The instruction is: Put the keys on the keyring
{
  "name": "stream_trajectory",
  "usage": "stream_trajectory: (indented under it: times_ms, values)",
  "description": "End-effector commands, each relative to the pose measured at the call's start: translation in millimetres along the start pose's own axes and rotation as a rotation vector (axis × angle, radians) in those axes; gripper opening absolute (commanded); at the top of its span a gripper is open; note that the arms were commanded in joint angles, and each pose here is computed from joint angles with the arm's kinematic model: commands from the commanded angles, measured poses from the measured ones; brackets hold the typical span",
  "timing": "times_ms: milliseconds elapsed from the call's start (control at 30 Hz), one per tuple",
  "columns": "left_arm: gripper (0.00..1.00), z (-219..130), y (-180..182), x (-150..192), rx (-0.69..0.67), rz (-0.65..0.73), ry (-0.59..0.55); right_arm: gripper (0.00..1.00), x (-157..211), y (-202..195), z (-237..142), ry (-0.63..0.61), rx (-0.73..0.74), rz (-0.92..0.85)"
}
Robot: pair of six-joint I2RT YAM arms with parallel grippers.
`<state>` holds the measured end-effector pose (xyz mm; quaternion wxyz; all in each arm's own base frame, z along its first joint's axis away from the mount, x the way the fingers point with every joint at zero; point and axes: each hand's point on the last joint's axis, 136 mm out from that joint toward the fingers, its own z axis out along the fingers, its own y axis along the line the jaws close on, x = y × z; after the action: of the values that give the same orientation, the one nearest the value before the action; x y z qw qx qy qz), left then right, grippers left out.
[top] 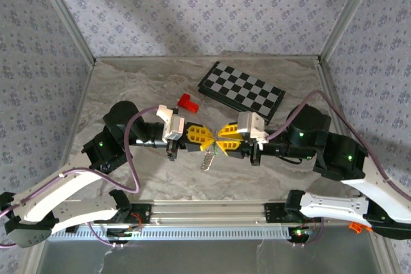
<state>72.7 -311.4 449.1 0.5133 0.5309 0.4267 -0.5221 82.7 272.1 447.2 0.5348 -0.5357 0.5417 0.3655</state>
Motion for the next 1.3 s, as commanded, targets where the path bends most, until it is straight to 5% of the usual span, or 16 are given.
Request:
stream_trajectory:
  times_ms: [0,300,533,1267]
  values:
    - [0.0,-5,-11,-19,0.03,0.047,-0.058,0.25,-1,7,4,-0.014,-0.042,0.019]
    - [0.0,-6,-10,-21,0.025,0.048,-0.065,0.08,0,3,4,-0.02,-0.015,0.016]
    - [0.0,-7,-10,-25,0.022,0.048,-0.082,0.31,2,-1,-5,-0.054,0.027,0.027]
    - [0.0,-8,-6,-23,-0.014,0.045,-0.084,0.37,32,5,18,-0.057,-0.004,0.13]
